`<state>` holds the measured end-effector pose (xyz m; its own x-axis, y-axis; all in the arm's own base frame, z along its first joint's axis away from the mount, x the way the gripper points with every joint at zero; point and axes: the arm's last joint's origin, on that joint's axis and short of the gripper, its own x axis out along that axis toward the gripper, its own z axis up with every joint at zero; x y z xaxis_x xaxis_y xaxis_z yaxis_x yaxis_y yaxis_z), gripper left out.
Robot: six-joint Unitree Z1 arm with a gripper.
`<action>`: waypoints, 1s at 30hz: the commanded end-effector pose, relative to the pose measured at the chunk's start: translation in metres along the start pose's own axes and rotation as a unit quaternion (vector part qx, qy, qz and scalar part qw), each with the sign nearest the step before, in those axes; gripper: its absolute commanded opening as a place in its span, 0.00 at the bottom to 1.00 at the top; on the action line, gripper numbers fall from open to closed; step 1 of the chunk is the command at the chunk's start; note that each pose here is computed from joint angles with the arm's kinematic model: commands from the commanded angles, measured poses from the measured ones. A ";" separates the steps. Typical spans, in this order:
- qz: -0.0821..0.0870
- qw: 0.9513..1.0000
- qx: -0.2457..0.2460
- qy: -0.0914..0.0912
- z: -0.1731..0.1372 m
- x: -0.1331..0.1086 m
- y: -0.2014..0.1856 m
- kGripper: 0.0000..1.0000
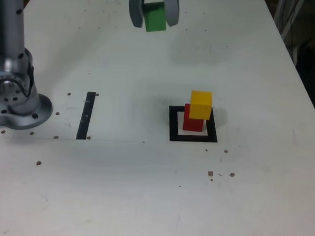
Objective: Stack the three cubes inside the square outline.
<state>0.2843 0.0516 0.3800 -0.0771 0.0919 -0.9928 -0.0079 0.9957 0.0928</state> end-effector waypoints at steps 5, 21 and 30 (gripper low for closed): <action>-0.007 1.000 0.027 0.000 0.016 -0.002 -0.035 0.16; 0.038 0.996 0.073 0.016 0.069 0.021 -0.106 0.16; 0.041 0.995 0.079 0.054 0.087 0.048 -0.117 0.18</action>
<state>0.3663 -0.0588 0.3189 -0.1583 0.1753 -0.9717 0.1567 0.9761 0.1506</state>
